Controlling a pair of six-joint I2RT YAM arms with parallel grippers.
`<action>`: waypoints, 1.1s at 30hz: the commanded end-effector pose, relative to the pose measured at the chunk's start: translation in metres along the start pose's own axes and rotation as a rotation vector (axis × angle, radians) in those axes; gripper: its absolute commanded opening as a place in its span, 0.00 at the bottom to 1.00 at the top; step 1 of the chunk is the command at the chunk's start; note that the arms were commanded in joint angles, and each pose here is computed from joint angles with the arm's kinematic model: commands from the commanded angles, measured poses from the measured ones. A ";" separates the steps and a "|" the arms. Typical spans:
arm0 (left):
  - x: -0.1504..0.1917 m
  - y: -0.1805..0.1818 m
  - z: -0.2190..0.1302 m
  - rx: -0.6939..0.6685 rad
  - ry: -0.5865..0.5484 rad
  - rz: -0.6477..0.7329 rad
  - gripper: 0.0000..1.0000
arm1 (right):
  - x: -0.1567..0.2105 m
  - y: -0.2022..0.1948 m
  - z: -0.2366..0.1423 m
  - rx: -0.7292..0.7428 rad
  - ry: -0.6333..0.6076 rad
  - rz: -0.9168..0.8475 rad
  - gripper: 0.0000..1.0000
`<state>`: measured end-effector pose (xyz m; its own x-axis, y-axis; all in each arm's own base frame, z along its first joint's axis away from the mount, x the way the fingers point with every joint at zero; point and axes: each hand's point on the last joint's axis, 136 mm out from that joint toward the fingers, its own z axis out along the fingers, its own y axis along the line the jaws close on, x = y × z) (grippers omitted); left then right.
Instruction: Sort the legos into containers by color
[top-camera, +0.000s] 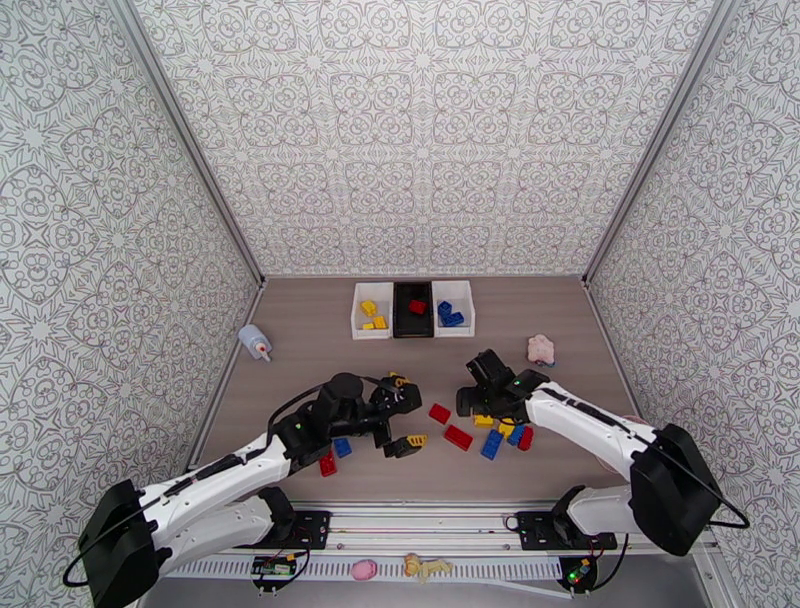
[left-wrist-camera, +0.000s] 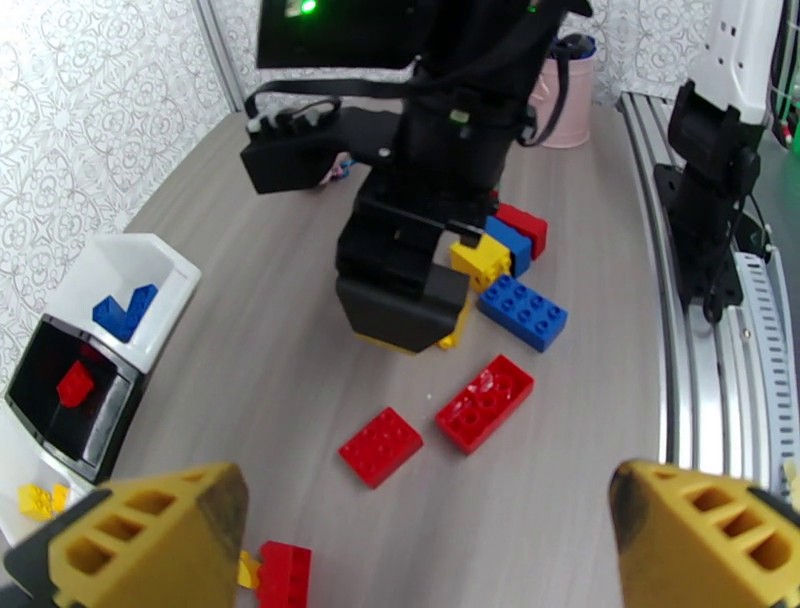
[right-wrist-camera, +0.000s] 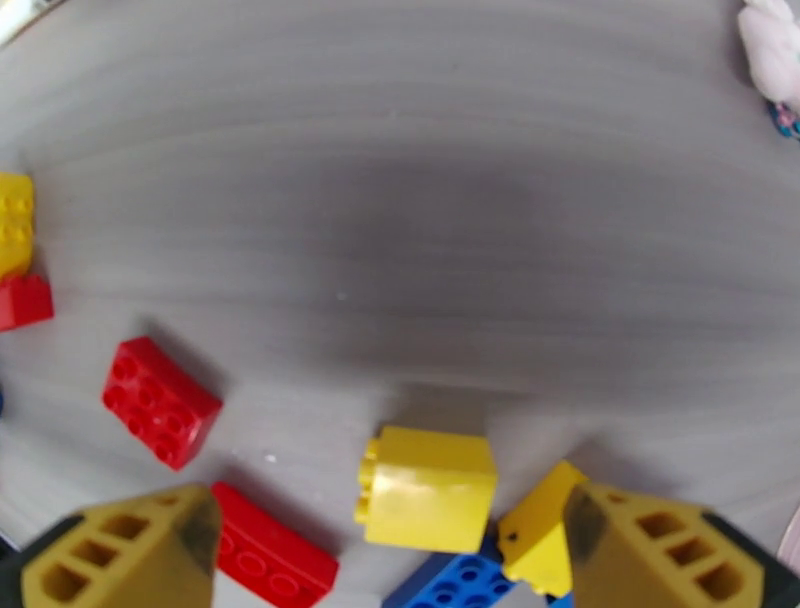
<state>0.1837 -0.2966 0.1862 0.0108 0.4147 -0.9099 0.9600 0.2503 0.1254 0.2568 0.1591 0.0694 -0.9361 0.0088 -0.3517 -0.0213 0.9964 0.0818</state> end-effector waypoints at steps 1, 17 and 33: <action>0.010 -0.008 0.003 0.036 0.015 0.005 1.00 | -0.001 0.004 -0.001 0.007 0.024 0.002 0.86; 0.013 -0.006 0.008 0.041 0.015 -0.013 1.00 | 0.017 -0.001 0.030 0.054 0.111 0.015 0.62; 0.013 0.000 0.000 -0.004 0.004 -0.039 1.00 | 0.008 0.003 0.021 0.034 0.074 0.012 0.45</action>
<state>0.1805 -0.2966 0.1711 -0.0112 0.4233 -0.9059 0.9666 0.2367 0.0987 0.2502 0.1576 0.0348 -0.9695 0.0136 -0.2446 0.0072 0.9996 0.0269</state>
